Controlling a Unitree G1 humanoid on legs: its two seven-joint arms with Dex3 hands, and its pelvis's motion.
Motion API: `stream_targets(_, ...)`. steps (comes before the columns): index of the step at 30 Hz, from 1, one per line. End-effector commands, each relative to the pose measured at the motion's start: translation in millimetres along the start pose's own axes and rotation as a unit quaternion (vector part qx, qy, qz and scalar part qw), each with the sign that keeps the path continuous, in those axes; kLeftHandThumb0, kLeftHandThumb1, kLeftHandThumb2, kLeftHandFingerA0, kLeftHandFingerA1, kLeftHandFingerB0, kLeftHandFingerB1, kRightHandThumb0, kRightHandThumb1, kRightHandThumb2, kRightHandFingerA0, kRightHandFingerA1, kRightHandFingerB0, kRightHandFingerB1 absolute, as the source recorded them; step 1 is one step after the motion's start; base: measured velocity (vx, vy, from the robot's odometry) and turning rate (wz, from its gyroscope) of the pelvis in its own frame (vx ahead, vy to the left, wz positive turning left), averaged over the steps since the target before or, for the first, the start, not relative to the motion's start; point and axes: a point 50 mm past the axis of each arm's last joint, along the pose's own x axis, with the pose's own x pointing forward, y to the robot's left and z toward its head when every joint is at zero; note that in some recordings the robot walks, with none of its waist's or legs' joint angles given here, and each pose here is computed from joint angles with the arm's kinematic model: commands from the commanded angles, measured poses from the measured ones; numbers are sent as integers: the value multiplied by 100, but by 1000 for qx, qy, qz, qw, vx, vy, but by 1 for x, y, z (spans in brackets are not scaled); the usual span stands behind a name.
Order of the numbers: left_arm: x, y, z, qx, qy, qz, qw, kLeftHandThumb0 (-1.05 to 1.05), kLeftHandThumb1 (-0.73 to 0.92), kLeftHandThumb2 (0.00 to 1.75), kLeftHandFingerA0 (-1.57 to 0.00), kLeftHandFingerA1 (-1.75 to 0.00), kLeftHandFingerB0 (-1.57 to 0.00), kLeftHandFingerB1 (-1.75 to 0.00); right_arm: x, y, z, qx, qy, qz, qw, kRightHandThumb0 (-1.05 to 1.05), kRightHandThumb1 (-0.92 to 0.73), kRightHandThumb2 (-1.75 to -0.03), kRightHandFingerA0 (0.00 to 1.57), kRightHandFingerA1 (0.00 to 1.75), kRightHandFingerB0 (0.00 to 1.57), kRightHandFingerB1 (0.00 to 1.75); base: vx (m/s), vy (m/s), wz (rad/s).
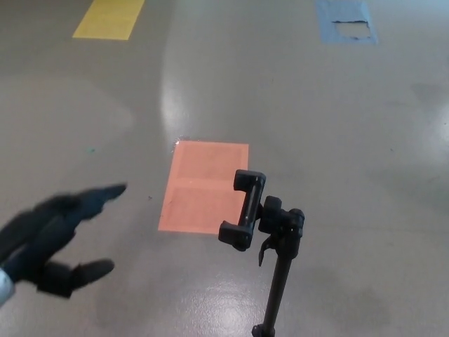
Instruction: The robot uses its left hand to grab the top of a phone stand kept on the floor and tilt it upwards to adjust its angle
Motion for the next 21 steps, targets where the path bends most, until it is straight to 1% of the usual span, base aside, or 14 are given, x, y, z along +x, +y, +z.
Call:
stream_targets(1, 15, 37, 46, 204, -136, -29, 969, -88, 60, 94, -9, -12, -9, -26, -2, -22, 9, -8, -12, -21, 1000, -85, -68, -108, 7, 35, 7, 20, 0, 0, 0)
stream_targets(3, 16, 40, 50, 212, -138, -33, 967, -81, 55, 94, 0, -13, -1, -27, -1, -21, 9, -13, -12, -21, 1000, -85, -68, -109, 7, 37, 7, 20, 0, 0, 0)
stream_targets(5, 18, 44, 56, 224, -146, -33, 963, -79, 53, 92, 0, -14, -4, -29, -1, -21, 9, -12, -12, -19, 1000, -85, -68, -109, 7, 35, 7, 19, 0, 0, 0)
stream_targets(6, 19, 46, 60, 231, -154, -30, 960, -80, 64, 60, 0, -15, -7, -27, -2, -22, 9, -9, -13, -17, 1000, -91, -72, -110, 9, 32, 8, 14, 0, 0, 0)
stream_targets(9, 23, 51, 71, 261, -171, -29, 950, -75, 57, 58, 0, -7, -1, -27, -2, -22, 8, -10, -10, -17, 1000, -84, -67, -108, 7, 35, 7, 20, 0, 0, 0)
stream_targets(10, 24, 51, 74, 272, -174, -29, 946, -74, 42, 74, 0, -3, -3, -21, -2, -22, 8, -11, -9, -17, 1000, -84, -67, -108, 7, 36, 7, 20, 0, 0, 0)
stream_targets(11, 25, 51, 75, 281, -176, -29, 943, -70, 50, 56, 0, -4, 0, -22, -2, -22, 8, -11, -7, -17, 1000, -84, -68, -108, 7, 35, 7, 21, 0, 0, 0)
stream_targets(12, 25, 51, 76, 284, -176, -30, 942, -70, 50, 56, 0, -4, 0, -22, -2, -22, 8, -12, -7, -17, 1000, -84, -68, -108, 7, 35, 7, 21, 0, 0, 0)
stream_targets(13, 26, 51, 78, 294, -177, -32, 939, -62, 39, 72, 0, 0, 0, -15, -2, -21, 7, -11, -6, -16, 1000, -85, -67, -107, 7, 39, 7, 22, 0, 0, 0)
stream_targets(14, 26, 50, 80, 299, -177, -34, 937, -62, 39, 72, 0, 0, 0, -15, -2, -21, 6, -11, -5, -16, 1000, -85, -67, -107, 7, 39, 7, 22, 0, 0, 0)
stream_targets(15, 27, 49, 83, 309, -179, -38, 933, -43, 41, 53, 0, 0, 0, -14, -2, -21, 6, -11, -4, -15, 1000, -85, -67, -107, 7, 38, 7, 22, 0, 0, 0)
stream_targets(18, 28, 48, 88, 322, -185, -43, 928, -29, 41, 53, 0, 0, 0, -18, -2, -21, 4, -15, -4, -14, 1000, -85, -67, -107, 7, 39, 7, 22, 0, 0, 0)
stream_targets(19, 27, 47, 90, 325, -187, -45, 926, -31, 25, 58, 0, 0, 0, -18, -2, -19, 3, -14, -2, -12, 1000, -84, -67, -107, 7, 38, 7, 23, 0, 0, 0)
stream_targets(21, 27, 46, 93, 336, -191, -48, 921, -28, 23, 56, 0, 0, 0, -18, -2, -19, 3, -10, -1, -10, 1000, -81, -65, -108, 4, 40, 3, 24, 0, 0, 0)
